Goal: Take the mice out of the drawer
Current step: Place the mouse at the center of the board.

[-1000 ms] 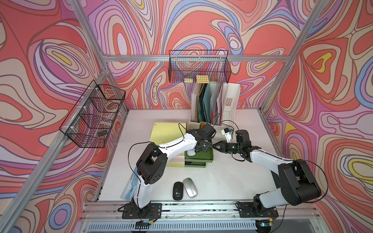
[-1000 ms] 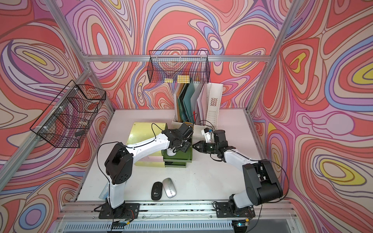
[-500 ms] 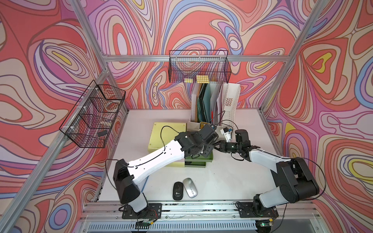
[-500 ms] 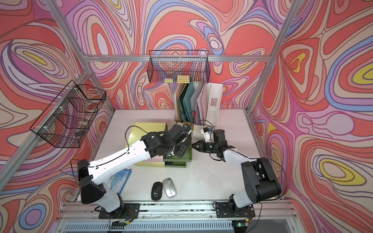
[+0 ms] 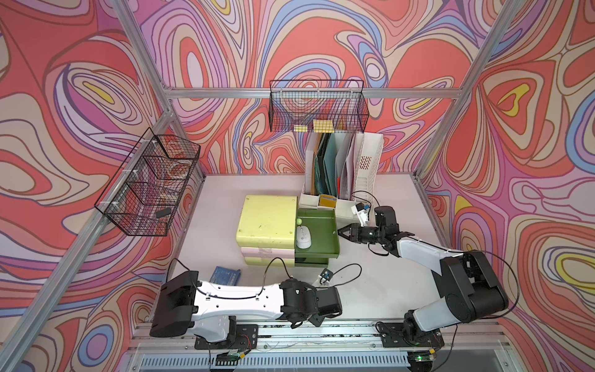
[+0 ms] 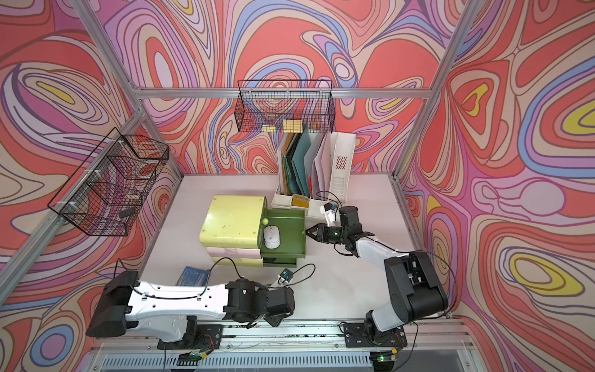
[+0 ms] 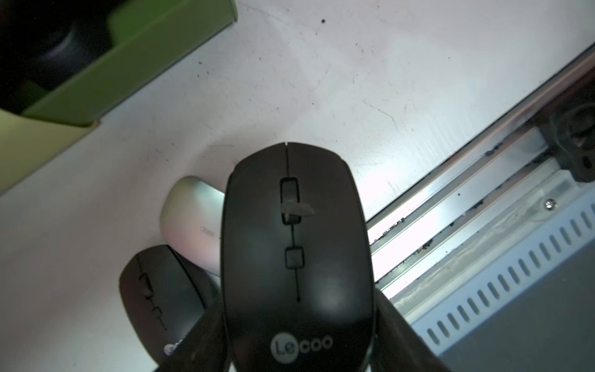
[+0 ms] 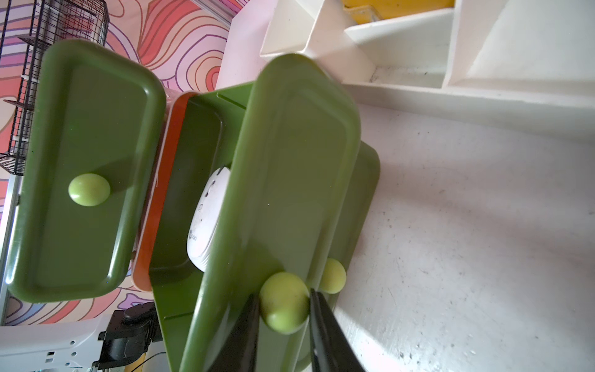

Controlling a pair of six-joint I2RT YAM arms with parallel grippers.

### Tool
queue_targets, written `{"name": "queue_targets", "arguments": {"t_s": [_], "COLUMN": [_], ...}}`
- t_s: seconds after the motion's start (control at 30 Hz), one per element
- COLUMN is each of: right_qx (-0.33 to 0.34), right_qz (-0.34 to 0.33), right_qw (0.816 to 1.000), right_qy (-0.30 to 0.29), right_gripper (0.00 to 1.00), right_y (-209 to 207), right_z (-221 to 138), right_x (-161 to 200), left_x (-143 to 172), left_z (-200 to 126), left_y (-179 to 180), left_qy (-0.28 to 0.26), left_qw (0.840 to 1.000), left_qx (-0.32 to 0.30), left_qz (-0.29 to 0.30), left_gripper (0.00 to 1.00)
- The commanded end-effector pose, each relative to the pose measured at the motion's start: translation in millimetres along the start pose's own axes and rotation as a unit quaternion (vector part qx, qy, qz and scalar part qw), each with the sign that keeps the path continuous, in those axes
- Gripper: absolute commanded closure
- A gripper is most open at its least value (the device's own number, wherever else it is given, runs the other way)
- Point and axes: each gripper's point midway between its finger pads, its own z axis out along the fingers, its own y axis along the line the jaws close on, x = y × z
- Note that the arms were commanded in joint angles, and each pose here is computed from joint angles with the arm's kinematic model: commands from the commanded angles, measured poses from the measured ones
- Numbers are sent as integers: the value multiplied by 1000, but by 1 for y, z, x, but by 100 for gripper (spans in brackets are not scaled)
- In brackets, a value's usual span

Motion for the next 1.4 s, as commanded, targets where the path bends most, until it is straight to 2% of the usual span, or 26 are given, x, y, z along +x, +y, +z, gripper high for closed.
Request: {"name": "queue_targets", "arguments": {"t_s": [0.0, 0.07, 0.17, 0.27, 0.57, 0.8, 0.9, 1.0, 1.13, 1.27, 1.37], "right_qx": [16, 15, 13, 11, 9, 9, 8, 7, 6, 8, 6], "right_qz": [2, 1, -1, -3, -10, -11, -10, -9, -11, -10, -8], "right_qw": [1000, 1000, 1000, 1000, 1000, 1000, 1000, 1000, 1000, 1000, 1000], "right_qy": [8, 6, 4, 1, -6, -7, -7, -7, -8, -7, -8], "right_gripper": [71, 71, 71, 71, 71, 71, 71, 71, 71, 71, 71], "right_y": [-5, -4, -2, 1, 5, 5, 5, 5, 5, 4, 3], "right_z": [0, -1, -2, -4, -9, -9, -9, -8, -8, -8, -7], "right_x": [6, 6, 5, 3, 4, 4, 4, 4, 4, 5, 4], "left_x": [-29, -28, -15, -1, 14, 16, 14, 12, 2, -29, -51], "left_z": [7, 15, 28, 41, 53, 62, 58, 53, 37, -18, -52], "left_y": [-34, -38, -28, -28, -2, -3, -2, 1, -1, -15, -29], "left_qy": [-63, -54, -8, 25, 34, 56, 54, 52, 30, -13, -34], "left_qw": [992, 991, 988, 984, 972, 971, 971, 972, 976, 986, 993], "left_qx": [47, 39, -18, -29, -51, -53, -57, -67, -81, -100, -72], "left_qz": [-100, -118, -151, -173, -225, -228, -226, -221, -199, -130, -83], "left_gripper": [48, 46, 45, 44, 43, 34, 25, 17, 15, 15, 15]}}
